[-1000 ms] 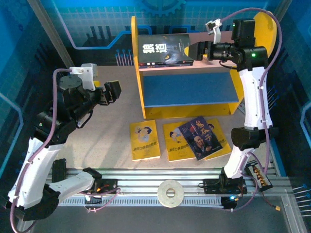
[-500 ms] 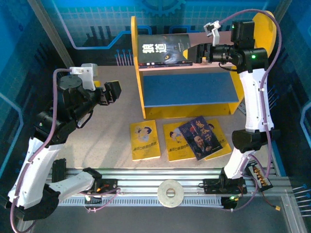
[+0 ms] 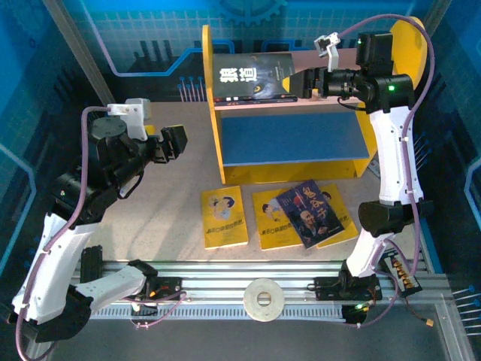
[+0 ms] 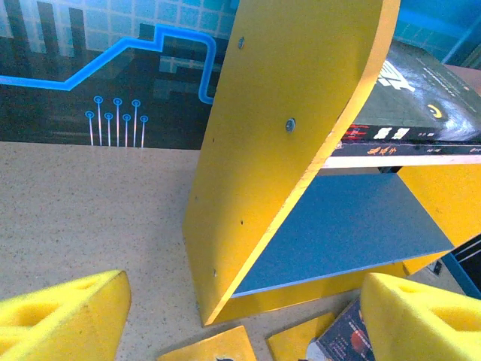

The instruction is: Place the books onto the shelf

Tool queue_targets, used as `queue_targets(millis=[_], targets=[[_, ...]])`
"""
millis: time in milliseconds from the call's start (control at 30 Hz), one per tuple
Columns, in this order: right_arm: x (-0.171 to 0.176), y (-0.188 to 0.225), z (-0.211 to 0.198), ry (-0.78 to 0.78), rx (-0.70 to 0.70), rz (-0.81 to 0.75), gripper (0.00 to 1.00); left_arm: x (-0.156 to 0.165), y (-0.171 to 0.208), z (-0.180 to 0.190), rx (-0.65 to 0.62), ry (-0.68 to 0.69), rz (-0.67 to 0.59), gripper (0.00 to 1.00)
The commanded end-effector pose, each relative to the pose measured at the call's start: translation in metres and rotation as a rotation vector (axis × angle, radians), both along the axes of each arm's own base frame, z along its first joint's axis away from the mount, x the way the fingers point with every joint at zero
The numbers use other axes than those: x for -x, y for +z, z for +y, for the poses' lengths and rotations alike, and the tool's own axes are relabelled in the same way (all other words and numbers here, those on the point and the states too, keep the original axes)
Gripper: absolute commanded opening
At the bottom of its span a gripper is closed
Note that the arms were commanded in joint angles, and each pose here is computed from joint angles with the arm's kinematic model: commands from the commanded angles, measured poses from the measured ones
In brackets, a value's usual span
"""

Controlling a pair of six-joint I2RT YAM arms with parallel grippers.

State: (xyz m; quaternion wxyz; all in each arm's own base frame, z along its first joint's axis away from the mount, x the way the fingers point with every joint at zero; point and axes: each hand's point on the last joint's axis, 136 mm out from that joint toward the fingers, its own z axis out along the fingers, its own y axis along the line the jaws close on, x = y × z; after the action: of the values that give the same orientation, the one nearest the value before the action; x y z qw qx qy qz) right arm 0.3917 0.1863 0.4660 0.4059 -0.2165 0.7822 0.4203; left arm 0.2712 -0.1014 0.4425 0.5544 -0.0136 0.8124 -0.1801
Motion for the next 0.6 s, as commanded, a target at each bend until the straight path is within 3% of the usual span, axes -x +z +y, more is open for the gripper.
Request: queue_targets(millis=[0,567], targets=[[0.017,0.006,0.012,0.061,-0.01,-0.014,0.84,0.004,0.002,0.002,-0.004,0.002,-0.012,0.81],[0.015,0.011,0.003,0.027,-0.007,-0.029,0.85,0.006,0.002,0.003,-0.006,0.006,-0.011,0.81]])
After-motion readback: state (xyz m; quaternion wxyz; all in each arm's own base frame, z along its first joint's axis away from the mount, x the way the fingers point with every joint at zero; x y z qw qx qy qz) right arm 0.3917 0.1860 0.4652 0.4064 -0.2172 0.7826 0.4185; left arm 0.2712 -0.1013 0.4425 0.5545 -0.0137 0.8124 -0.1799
